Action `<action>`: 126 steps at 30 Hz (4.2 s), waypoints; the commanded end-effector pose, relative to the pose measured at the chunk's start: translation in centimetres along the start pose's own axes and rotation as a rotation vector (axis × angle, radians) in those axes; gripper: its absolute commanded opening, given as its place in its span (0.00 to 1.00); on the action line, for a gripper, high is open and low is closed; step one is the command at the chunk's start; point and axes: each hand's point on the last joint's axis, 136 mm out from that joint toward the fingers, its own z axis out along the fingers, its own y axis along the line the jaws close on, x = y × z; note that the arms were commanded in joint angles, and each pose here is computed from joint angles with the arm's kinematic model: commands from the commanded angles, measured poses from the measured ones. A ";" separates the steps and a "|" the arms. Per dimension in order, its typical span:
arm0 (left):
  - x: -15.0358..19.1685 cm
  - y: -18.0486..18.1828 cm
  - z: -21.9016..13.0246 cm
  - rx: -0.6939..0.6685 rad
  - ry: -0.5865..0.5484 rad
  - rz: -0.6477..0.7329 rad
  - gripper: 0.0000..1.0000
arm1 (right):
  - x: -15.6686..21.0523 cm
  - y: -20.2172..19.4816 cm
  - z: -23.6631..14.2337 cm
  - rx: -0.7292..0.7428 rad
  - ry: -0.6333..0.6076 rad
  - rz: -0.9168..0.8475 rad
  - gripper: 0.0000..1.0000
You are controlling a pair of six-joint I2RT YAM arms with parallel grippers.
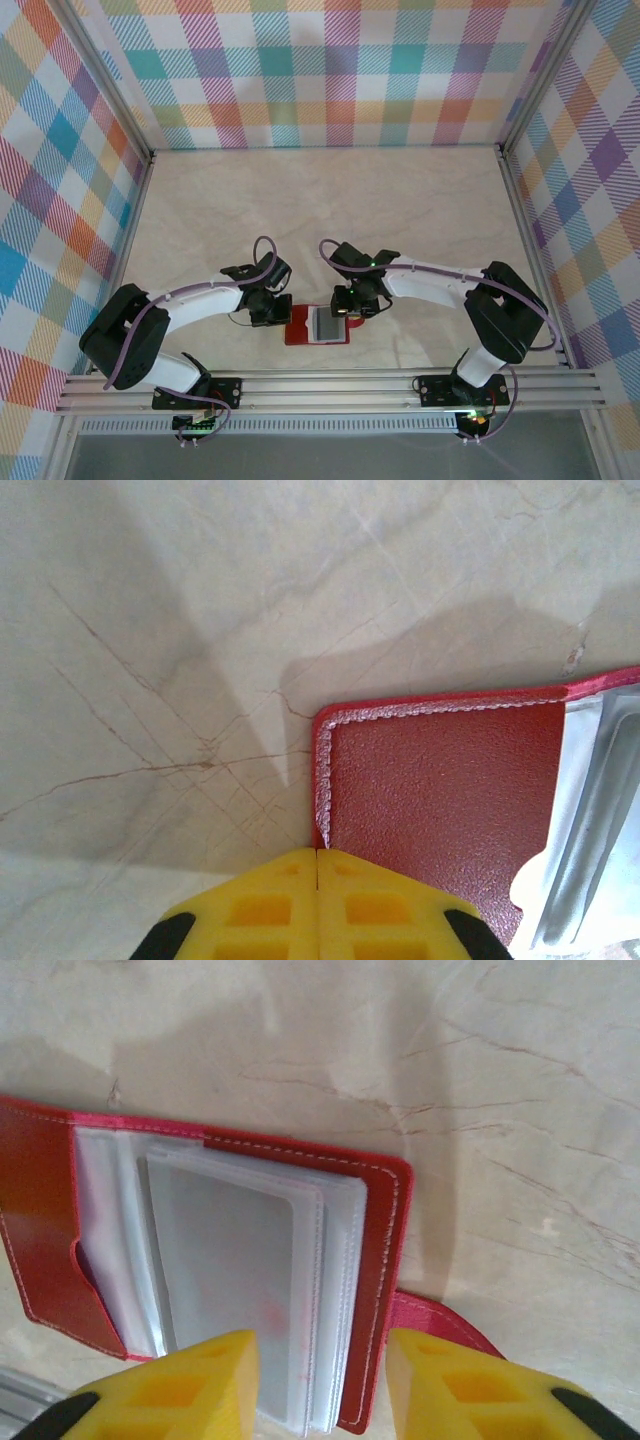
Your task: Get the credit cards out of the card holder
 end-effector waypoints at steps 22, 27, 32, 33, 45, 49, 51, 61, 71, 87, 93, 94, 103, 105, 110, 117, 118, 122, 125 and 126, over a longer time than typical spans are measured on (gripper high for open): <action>0.1 -0.7 -1.0 0.031 -0.005 0.003 0.13 | 0.6 2.2 2.2 -0.151 0.063 0.023 0.23; 0.4 -0.3 0.4 0.023 0.026 -0.001 0.12 | 0.5 3.1 1.9 -0.197 0.065 0.021 0.23; 0.6 -0.2 0.8 0.016 0.037 -0.006 0.11 | 0.4 3.8 1.7 -0.227 0.064 0.014 0.22; 0.6 -0.1 0.8 0.013 0.037 -0.006 0.11 | 0.4 3.5 1.6 -0.213 0.058 0.015 0.23; 0.6 0.4 0.6 -0.018 0.036 0.000 0.10 | 0.6 -3.9 -1.6 0.062 -0.062 0.066 0.43; 0.6 0.3 0.7 -0.017 0.042 0.001 0.10 | 0.7 -4.8 -1.1 0.061 -0.053 0.085 0.45; 0.6 0.3 0.7 -0.017 0.042 -0.001 0.10 | 0.8 -4.5 -0.5 0.035 -0.034 0.086 0.44; 0.7 0.4 0.6 -0.024 0.043 -0.002 0.11 | 0.7 -5.6 0.2 0.090 -0.037 0.105 0.45; 0.5 0.3 0.4 -0.025 0.041 0.002 0.11 | 0.8 -6.3 -0.3 0.084 -0.047 0.125 0.46; 0.2 -0.6 0.3 -0.004 0.038 0.015 0.11 | 0.4 -2.8 -1.7 -0.111 -0.067 0.119 0.05; 0.4 -1.5 0.8 0.010 0.042 0.027 0.11 | -0.3 -0.3 -5.3 -0.215 -0.125 0.099 0.00; 0.4 -1.6 0.9 0.013 0.042 0.030 0.11 | -0.3 0.3 -5.8 -0.236 -0.125 0.092 0.00; -0.1 -1.5 -0.2 -0.005 -0.014 0.038 0.10 | -0.7 5.7 -6.6 -0.332 -0.099 0.000 0.00; -0.3 -0.9 -1.0 -0.029 -0.039 0.032 0.10 | -0.9 6.8 -6.7 -0.348 -0.097 -0.015 0.00; -0.4 1.4 -3.5 -0.084 -0.093 -0.007 0.10 | -1.3 9.1 -6.0 -0.376 -0.073 -0.040 0.00; -0.3 2.1 -5.9 -0.061 -0.141 -0.032 0.10 | -1.8 10.4 -6.5 -0.402 -0.086 -0.063 0.00; -0.3 2.1 -6.1 -0.061 -0.144 -0.033 0.11 | -1.8 10.4 -6.7 -0.399 -0.091 -0.065 0.00; -0.3 2.1 -6.4 -0.053 -0.148 -0.037 0.11 | -2.2 9.4 -7.8 -0.333 -0.131 -0.071 0.00; -0.4 1.8 -6.7 -0.041 -0.152 -0.036 0.11 | -2.1 8.1 -8.8 -0.276 -0.159 -0.066 0.00; -0.4 1.7 -6.7 -0.040 -0.152 -0.034 0.11 | -2.0 7.8 -8.9 -0.262 -0.163 -0.063 0.00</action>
